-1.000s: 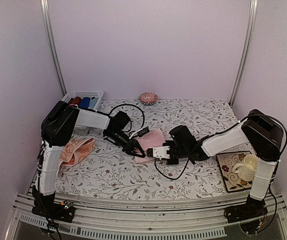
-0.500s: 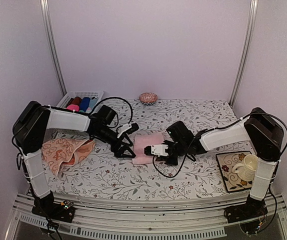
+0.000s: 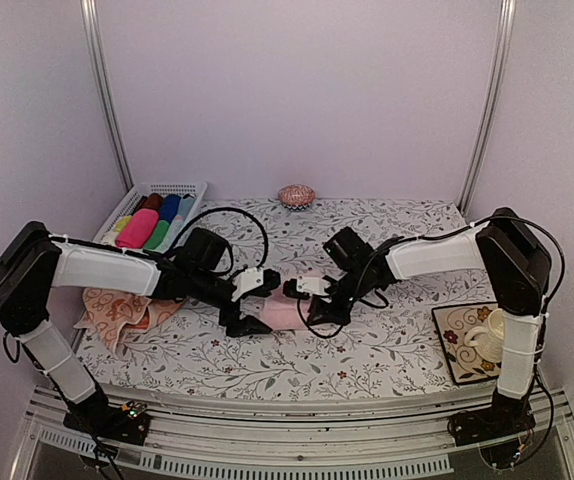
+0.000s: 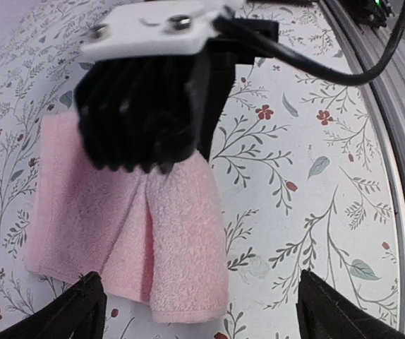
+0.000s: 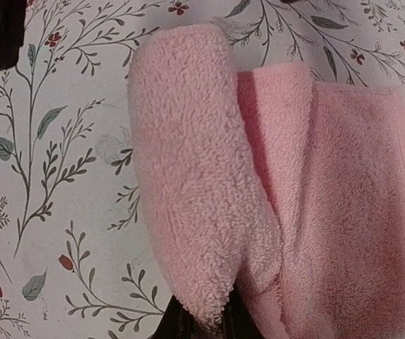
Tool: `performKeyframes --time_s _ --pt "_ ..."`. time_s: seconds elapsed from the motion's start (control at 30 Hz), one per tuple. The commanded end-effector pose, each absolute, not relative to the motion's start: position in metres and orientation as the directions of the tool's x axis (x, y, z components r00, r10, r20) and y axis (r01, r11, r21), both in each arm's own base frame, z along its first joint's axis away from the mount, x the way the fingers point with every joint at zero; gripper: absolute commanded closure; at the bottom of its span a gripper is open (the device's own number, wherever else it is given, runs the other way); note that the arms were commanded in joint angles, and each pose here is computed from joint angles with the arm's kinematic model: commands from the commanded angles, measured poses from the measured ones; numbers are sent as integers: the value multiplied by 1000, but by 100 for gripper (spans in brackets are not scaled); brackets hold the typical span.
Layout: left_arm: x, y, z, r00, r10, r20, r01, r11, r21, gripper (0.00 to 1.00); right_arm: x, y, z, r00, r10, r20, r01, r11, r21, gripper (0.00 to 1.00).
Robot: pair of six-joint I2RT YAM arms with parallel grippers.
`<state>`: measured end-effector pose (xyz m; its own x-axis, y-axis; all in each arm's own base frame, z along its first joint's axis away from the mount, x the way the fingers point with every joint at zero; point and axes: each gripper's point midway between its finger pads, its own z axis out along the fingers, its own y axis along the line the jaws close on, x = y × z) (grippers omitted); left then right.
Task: Roll the towels
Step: Roll the towel at the center of the board.
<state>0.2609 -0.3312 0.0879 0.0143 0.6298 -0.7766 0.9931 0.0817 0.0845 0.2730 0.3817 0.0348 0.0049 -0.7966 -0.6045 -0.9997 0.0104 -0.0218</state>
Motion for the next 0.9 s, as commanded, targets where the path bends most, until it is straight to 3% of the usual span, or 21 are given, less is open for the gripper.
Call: performKeyframes --time_s 0.0,0.23,0.67,0.77,0.87 --pt "250 -349 92 142 628 -765 979 23 200 8 250 369 7 -155 -847 -508 -978 58 200 92" --pt "239 -364 71 188 681 -707 968 -5 252 22 255 373 5 -225 -847 -482 -957 98 274 91" --pt "263 -363 40 175 766 -619 945 45 324 29 257 371 6 -235 -843 -483 -952 100 289 90" --pt "264 -363 35 169 774 -611 947 45 319 34 258 371 6 -237 -843 -483 -952 102 288 90" --pt "265 -363 31 161 781 -604 948 47 313 47 258 370 6 -237 -842 -485 -952 101 290 90"
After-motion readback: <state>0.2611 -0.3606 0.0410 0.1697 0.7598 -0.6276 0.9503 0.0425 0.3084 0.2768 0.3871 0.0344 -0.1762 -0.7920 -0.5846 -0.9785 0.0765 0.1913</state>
